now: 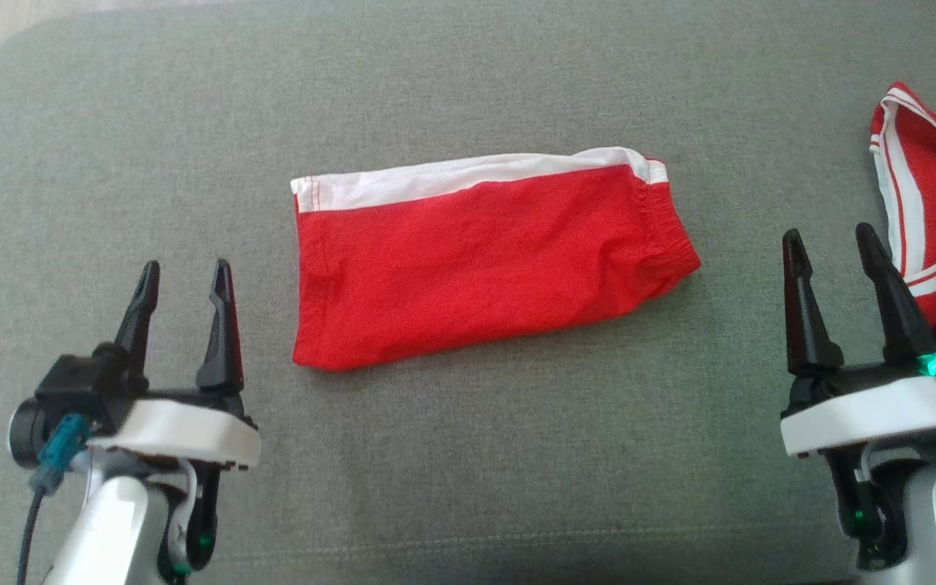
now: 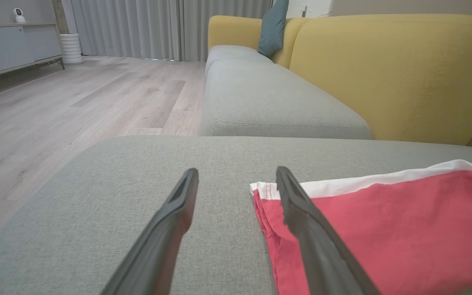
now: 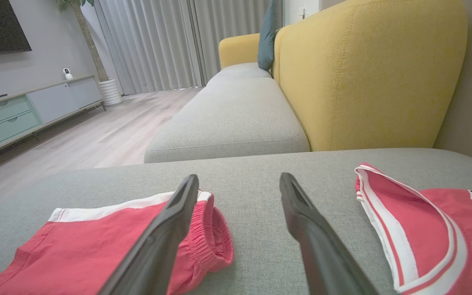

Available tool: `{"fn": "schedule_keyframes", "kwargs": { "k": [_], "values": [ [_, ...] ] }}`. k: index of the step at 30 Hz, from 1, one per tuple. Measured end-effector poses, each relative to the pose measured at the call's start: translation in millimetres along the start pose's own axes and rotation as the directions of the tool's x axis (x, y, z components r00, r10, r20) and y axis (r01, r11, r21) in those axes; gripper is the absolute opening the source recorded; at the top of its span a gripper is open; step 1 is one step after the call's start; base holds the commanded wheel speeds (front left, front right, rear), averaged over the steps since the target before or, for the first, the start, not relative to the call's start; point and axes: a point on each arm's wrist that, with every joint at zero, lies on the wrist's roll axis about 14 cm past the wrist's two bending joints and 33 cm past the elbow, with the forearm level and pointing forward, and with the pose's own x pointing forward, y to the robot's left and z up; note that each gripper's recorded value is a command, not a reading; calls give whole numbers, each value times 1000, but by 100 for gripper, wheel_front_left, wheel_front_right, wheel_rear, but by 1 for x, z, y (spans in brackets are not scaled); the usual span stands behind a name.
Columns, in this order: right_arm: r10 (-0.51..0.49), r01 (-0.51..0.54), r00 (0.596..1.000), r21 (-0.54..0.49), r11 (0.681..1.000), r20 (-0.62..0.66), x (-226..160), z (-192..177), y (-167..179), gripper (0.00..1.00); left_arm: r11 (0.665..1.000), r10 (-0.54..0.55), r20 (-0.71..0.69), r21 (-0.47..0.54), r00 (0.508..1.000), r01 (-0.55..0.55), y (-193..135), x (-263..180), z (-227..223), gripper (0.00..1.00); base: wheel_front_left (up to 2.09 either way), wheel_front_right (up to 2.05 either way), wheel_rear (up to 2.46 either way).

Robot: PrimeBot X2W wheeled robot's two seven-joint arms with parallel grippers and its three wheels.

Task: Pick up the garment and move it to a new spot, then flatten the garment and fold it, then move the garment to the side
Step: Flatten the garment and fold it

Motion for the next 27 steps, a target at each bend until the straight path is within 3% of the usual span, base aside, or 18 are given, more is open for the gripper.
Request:
{"fn": "schedule_keyframes", "kwargs": {
  "k": [17,27],
  "values": [
    [-8,8,999,-2,1000,-43,-4,-9,-2,100,999,-32,-1,14,999,32,-4,-7,-1,100,0,0,0],
    [64,-57,979,42,997,-191,21,-59,20,100,1000,-24,59,17,998,23,0,2,16,100,0,0,0]
  ]
}}
